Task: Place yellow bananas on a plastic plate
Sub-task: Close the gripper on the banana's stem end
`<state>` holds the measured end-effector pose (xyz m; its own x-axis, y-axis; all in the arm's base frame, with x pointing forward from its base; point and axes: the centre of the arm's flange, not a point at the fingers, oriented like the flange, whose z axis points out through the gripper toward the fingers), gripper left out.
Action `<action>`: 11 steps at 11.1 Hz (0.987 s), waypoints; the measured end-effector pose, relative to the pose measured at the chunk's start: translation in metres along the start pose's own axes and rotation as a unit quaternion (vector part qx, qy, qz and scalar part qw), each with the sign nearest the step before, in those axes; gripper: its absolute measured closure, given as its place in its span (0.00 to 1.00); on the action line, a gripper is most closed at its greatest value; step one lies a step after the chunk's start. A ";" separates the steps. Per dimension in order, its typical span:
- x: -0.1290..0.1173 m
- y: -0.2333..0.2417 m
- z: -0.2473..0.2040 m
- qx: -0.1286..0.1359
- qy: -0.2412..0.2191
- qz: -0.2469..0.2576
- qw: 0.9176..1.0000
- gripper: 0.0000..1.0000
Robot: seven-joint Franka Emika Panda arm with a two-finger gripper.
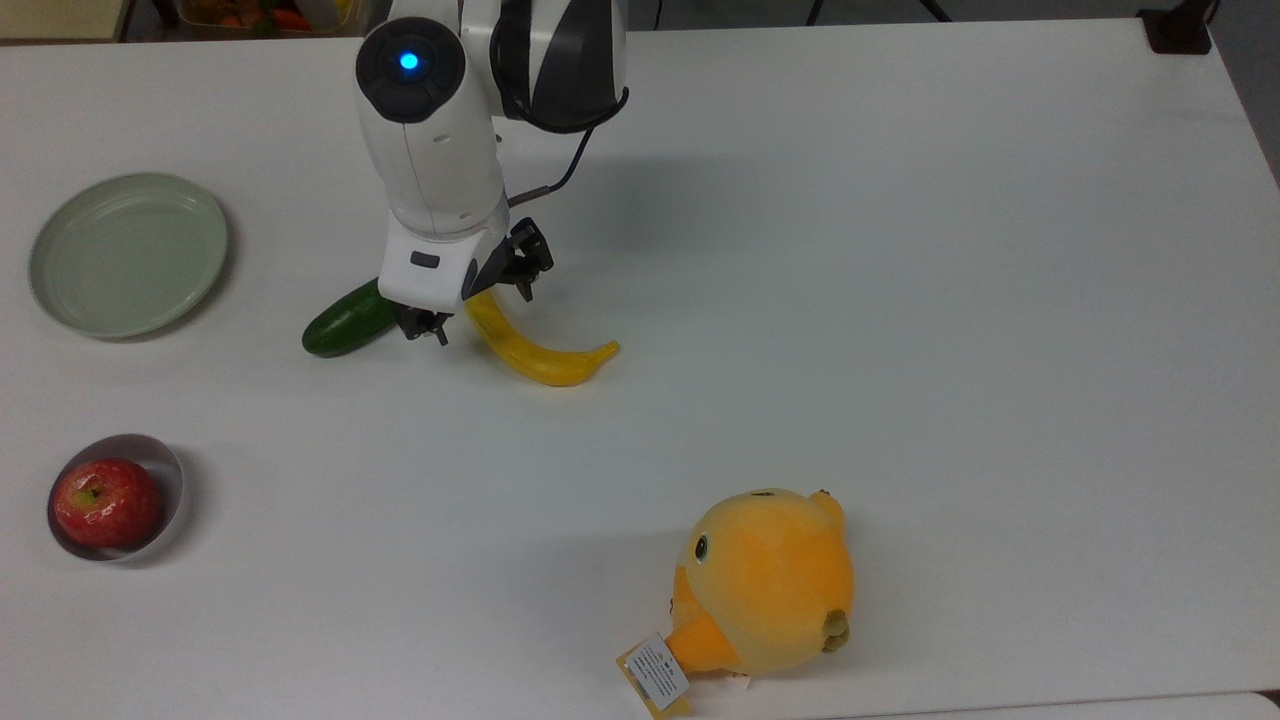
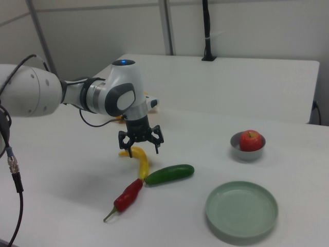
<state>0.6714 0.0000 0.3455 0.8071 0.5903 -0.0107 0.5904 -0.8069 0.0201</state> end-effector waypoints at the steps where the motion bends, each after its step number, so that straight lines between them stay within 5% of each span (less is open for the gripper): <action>1: 0.001 -0.001 0.006 -0.001 -0.006 -0.003 1.000 0.00; 6: 0.008 -0.010 0.031 -0.013 -0.018 -0.017 1.000 0.07; 7: 0.008 -0.012 0.033 -0.012 -0.020 -0.019 1.000 0.16; 10: 0.010 -0.017 0.035 -0.011 -0.022 -0.025 0.999 0.65; 11: 0.010 -0.016 0.035 -0.011 -0.022 -0.024 0.999 0.73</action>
<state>0.6695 0.0181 0.3106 0.7773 0.6266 -0.0554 0.6288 -0.7765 0.0410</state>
